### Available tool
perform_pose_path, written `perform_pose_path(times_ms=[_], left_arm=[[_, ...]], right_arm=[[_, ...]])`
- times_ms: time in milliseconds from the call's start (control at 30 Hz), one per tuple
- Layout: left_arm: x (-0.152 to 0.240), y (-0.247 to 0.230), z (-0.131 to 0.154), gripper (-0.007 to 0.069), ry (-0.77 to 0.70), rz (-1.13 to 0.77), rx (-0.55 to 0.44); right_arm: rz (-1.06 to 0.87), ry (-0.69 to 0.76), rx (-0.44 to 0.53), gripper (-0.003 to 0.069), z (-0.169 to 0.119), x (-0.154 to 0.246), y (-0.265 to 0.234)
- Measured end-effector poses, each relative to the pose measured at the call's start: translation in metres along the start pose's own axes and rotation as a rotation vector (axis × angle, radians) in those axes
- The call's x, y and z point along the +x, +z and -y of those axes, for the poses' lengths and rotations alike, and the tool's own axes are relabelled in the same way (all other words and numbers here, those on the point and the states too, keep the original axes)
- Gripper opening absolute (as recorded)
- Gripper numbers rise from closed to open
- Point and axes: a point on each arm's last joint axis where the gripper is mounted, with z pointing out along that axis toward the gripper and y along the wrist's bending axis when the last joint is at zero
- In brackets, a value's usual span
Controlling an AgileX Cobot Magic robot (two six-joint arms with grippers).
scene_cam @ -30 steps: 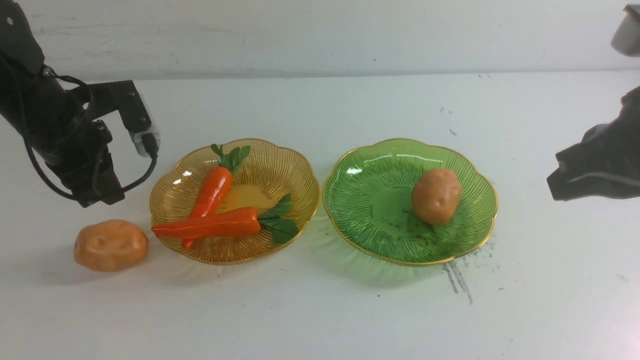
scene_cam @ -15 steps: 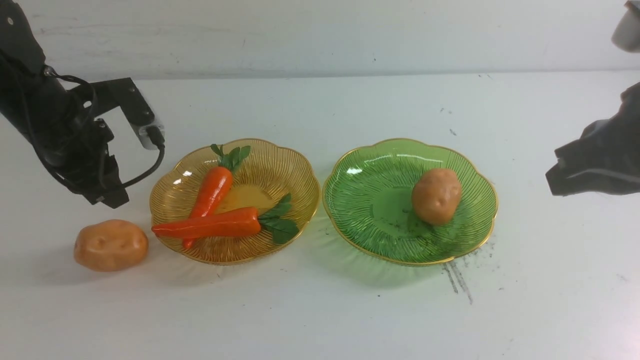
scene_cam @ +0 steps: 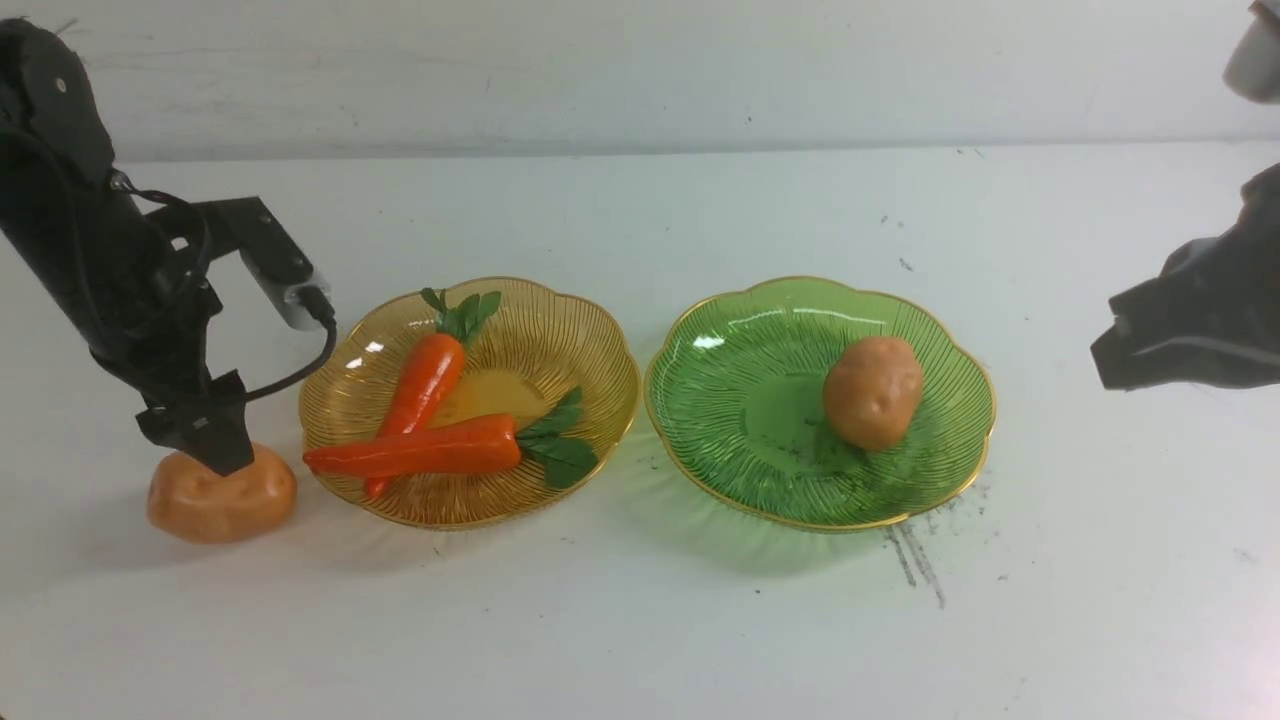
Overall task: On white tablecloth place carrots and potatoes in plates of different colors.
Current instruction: 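Pick up the potato beside the plates and place it on a plate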
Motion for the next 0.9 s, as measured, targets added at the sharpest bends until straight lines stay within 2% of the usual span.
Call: perform_pose_path(times_ms=[300,433,533,600,633,733,800,833,867,900], left_arm=[[0.000,0.037,-0.012,0.0683,0.015,-0.065,0.020],[0.001,0.056,-0.014,0.0678,0.016,-0.097,0.060],[0.001,0.062,-0.013,0.0638,0.015,-0.114,0.086],[0.002,0.064,-0.013,0.0564,0.010,-0.123,0.093],[0.003,0.064,-0.013,0.0566,0.004,-0.132,0.087],[0.003,0.062,-0.016,0.0566,-0.059,-0.145,0.067],[0.003,0.052,-0.021,0.0566,-0.193,-0.155,0.005],[0.003,0.052,-0.021,0.0566,-0.192,-0.157,0.004],[0.001,0.043,-0.024,0.0566,-0.260,-0.146,-0.028],[-0.004,0.022,-0.028,0.0566,-0.395,-0.093,-0.090]], right_arm=[[0.017,-0.001,0.003,-0.0015,0.000,-0.002,0.000],[0.019,-0.004,0.003,-0.0015,0.000,-0.002,0.000],[0.020,-0.009,0.004,-0.0015,0.000,-0.002,0.000],[0.021,-0.020,0.004,-0.0015,0.000,-0.002,0.000],[0.022,-0.024,0.004,-0.0015,0.000,-0.002,0.000],[0.022,-0.025,0.004,-0.0015,0.000,-0.002,0.000],[0.022,-0.026,0.004,-0.0015,0.000,-0.002,0.000],[0.022,-0.026,0.004,-0.0015,0.000,-0.002,0.000],[0.022,-0.026,0.004,-0.0015,0.000,-0.002,0.000],[0.022,-0.026,0.004,-0.0015,0.000,-0.002,0.000]])
